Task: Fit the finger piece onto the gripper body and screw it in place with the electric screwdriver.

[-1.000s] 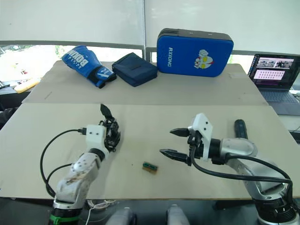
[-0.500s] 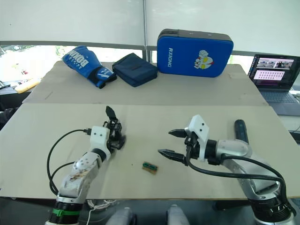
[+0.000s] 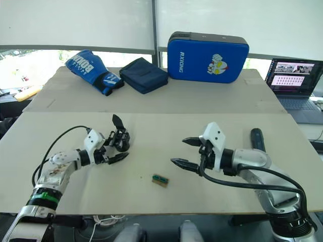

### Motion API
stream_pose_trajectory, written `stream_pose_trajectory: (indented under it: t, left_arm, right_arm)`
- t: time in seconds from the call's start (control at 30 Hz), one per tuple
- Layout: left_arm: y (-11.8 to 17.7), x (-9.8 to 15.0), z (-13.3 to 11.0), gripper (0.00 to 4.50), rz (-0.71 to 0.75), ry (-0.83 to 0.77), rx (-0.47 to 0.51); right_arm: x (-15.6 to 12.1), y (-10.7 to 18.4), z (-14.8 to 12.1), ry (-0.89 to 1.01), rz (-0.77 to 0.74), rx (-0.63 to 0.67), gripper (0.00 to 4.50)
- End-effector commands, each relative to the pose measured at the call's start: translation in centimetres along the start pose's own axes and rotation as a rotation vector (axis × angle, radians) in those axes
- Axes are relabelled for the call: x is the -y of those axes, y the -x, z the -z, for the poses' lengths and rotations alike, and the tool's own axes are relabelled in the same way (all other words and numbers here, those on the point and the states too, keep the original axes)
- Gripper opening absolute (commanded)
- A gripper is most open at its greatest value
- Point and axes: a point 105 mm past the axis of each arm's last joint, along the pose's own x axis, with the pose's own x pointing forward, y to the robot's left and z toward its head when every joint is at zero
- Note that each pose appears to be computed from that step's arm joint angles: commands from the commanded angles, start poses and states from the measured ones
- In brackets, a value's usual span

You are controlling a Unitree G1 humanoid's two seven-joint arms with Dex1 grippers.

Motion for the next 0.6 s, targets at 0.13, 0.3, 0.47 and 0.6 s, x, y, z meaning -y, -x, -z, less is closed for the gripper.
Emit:
stream_pose_trajectory:
  t: [0.13, 0.3, 0.47, 0.6]
  left_arm:
    - [-0.5, -0.9, -0.3, 4.19, 0.012, -0.006, 0.024]
    - [-0.7, -0.3, -0.6, 2.34, 0.036, 0.009, 0.057]
    - [-3.2, 3.0, -3.8, 2.36, 0.083, -0.032, 0.168]
    - [-6.4, 5.2, -6.0, 2.36, 0.036, -0.052, 0.173]
  right_arm:
    - [-0.3, 0.3, -1.1, 0.048, 0.008, 0.034, 4.5]
    - [-0.3, 0.6, -1.0, 0.05, 0.018, 0.03, 4.5]
    - [-0.5, 0.9, -0.8, 0.05, 0.031, 0.023, 4.5]
    - [-0.6, 1.3, -0.5, 0.042, 0.047, 0.014, 4.5]
